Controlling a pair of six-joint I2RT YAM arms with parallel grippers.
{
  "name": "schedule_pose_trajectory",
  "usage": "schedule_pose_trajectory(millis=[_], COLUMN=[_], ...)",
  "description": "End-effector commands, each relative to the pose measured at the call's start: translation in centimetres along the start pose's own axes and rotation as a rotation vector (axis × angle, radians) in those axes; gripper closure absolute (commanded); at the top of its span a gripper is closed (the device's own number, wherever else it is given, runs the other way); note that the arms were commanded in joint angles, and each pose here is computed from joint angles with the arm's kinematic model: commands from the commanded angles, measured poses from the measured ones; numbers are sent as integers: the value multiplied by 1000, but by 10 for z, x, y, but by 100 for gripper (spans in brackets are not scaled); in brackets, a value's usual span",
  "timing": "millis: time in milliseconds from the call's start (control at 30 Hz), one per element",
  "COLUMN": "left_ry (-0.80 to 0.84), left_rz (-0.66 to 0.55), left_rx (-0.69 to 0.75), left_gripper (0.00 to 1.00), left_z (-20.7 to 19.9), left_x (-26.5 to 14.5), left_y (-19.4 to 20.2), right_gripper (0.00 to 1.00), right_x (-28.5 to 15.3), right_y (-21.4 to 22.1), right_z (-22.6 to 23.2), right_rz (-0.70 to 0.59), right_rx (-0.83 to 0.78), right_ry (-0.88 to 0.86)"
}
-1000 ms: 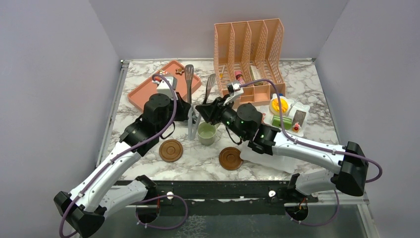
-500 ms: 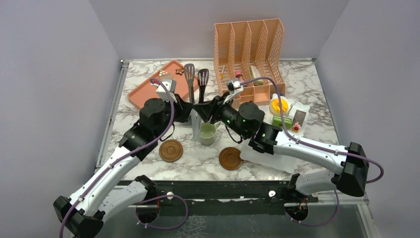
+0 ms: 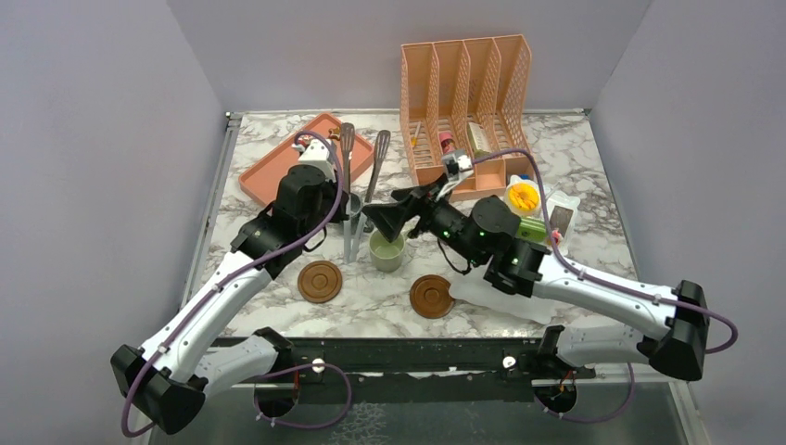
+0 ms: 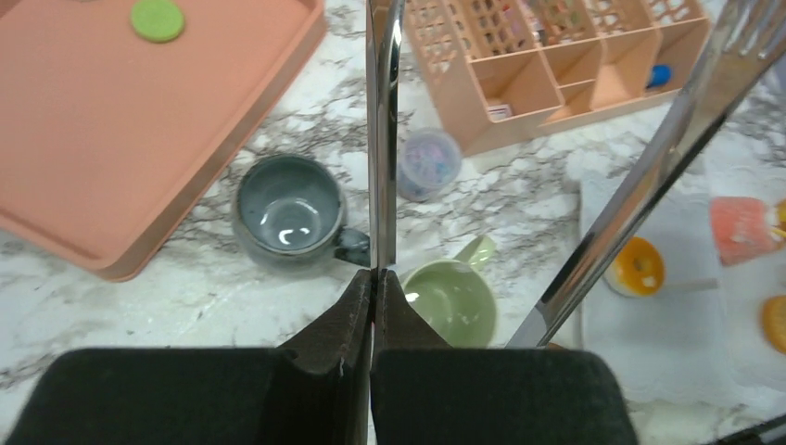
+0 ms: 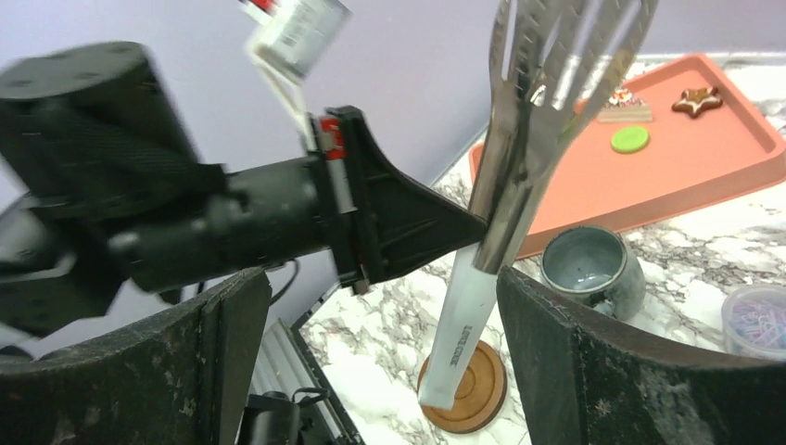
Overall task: Serve the afternoon tea
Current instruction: Place the clamp at the center of the board.
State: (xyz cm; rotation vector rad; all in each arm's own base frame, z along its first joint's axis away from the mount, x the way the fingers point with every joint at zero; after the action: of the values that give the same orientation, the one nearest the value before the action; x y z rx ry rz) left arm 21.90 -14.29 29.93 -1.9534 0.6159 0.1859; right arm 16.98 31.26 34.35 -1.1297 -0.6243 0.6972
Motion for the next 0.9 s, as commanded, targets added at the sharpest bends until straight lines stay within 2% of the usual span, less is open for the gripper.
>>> schedule_pose_trajectory(millis=[0, 100, 200, 400, 633, 800, 867], left_ry=[-144, -201, -339, -499, -716, -870, -926], left_rz=[-10, 2, 6, 32, -30, 14, 25], left_rx=[40, 45, 34, -130, -289, -396, -399], left_gripper=[100, 100, 100, 100, 100, 100, 100], left_z=[20, 31, 57, 104, 168, 218, 238], left_x=[0, 4, 6, 0, -12, -16, -22], left_y=[-9, -9, -11, -15, -13, 5, 7], right_gripper=[1, 0, 0, 0, 0, 0, 0], right_x=[-23, -35, -45, -59, -66, -74, -76], right_y=[-17, -27, -35, -42, -43, -41, -41], right_z=[2, 1, 0, -1, -2, -5, -5], right_rz=[-55, -80, -104, -132, -123, -123, -123], right_rx=[-5, -20, -26, -29, -44, -42, -42], right_ry=[-19, -13, -15, -24, -24, -21, -27])
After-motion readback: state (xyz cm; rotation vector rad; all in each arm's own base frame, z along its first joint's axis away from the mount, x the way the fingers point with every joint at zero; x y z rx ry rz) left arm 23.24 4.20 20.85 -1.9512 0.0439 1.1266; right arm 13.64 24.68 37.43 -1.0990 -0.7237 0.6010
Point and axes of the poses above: each gripper's point midway between its finger pads, its own x axis out along the fingers, its own z axis along the line the jaws close on, y = z × x, the point moved 8 cm from there along -x, back along the fingers, and after that the axes turned 12 degrees about -x, right-handed, at the moved point
